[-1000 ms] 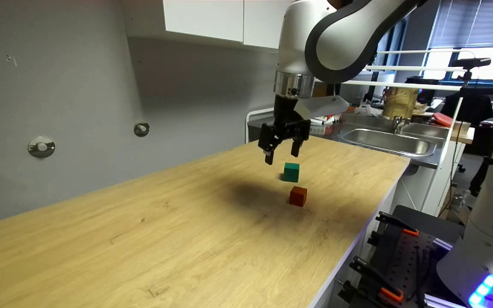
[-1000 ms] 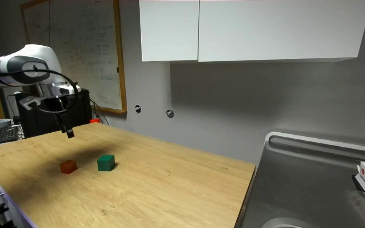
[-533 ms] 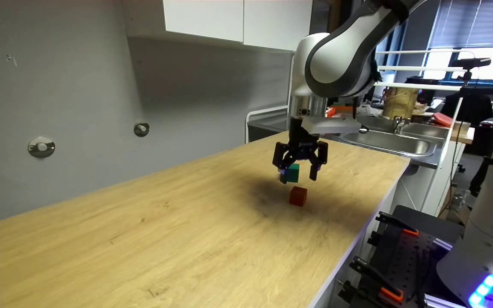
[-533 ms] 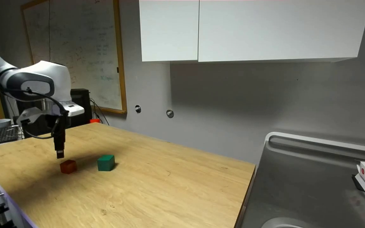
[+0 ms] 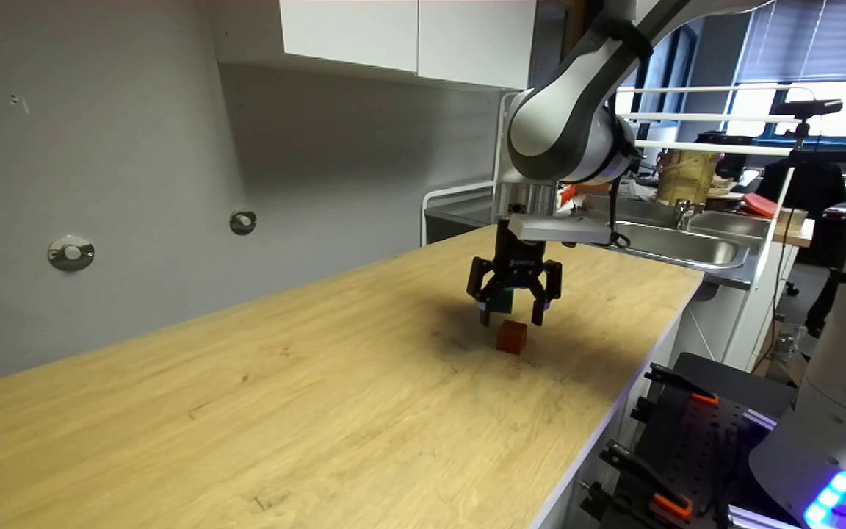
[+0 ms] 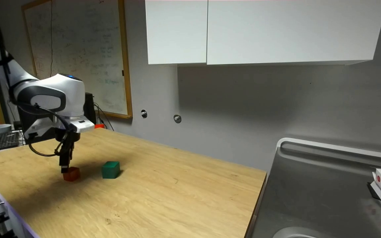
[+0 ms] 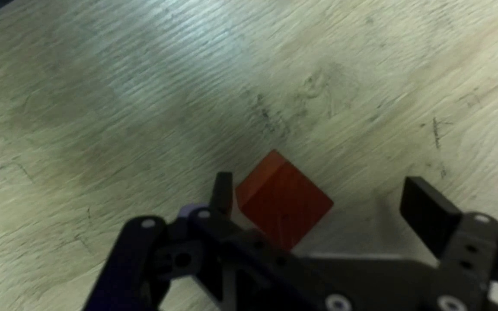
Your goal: Put the orange block on the green one
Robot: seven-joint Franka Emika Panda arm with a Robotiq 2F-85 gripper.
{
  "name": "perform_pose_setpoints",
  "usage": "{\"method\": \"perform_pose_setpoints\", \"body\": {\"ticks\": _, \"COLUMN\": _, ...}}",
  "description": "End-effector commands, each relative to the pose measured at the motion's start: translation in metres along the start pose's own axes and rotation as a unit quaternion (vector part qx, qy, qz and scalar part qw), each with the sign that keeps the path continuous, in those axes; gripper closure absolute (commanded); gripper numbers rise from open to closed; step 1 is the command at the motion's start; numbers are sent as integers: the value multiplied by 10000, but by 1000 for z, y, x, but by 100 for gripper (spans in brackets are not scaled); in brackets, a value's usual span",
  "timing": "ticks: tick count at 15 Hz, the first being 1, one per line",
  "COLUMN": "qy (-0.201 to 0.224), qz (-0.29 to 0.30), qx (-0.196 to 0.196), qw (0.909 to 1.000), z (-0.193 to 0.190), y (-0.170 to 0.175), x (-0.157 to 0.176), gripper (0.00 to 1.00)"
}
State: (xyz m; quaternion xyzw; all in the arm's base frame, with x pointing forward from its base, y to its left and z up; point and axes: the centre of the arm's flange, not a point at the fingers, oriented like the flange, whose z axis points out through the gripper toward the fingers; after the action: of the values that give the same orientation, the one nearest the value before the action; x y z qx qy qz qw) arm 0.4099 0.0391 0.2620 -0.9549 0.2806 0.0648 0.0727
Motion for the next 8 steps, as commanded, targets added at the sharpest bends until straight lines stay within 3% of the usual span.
{"method": "perform_pose_setpoints", "body": {"ticks": 1, "qy": -74, "qz": 64, "qx": -1, "qw": 10000, "z": 5, "y": -8, "x": 23, "gripper": 0}}
{"method": "perform_pose_setpoints", "body": {"ticks": 6, "qy": -202, "qz": 129, "qx": -82, "qw": 9997, "z": 18, "y": -12, "x": 36, "gripper": 0}}
{"method": "perform_pose_setpoints", "body": {"ticks": 7, "qy": -231, "qz": 141, "qx": -95, "qw": 9996, "z": 21, "y": -12, "x": 37, "gripper": 25}}
{"method": "perform_pose_setpoints", "body": {"ticks": 8, "qy": -252, "qz": 158, "qx": -99, "qw": 9995, "z": 23, "y": -12, "x": 38, "gripper": 26}}
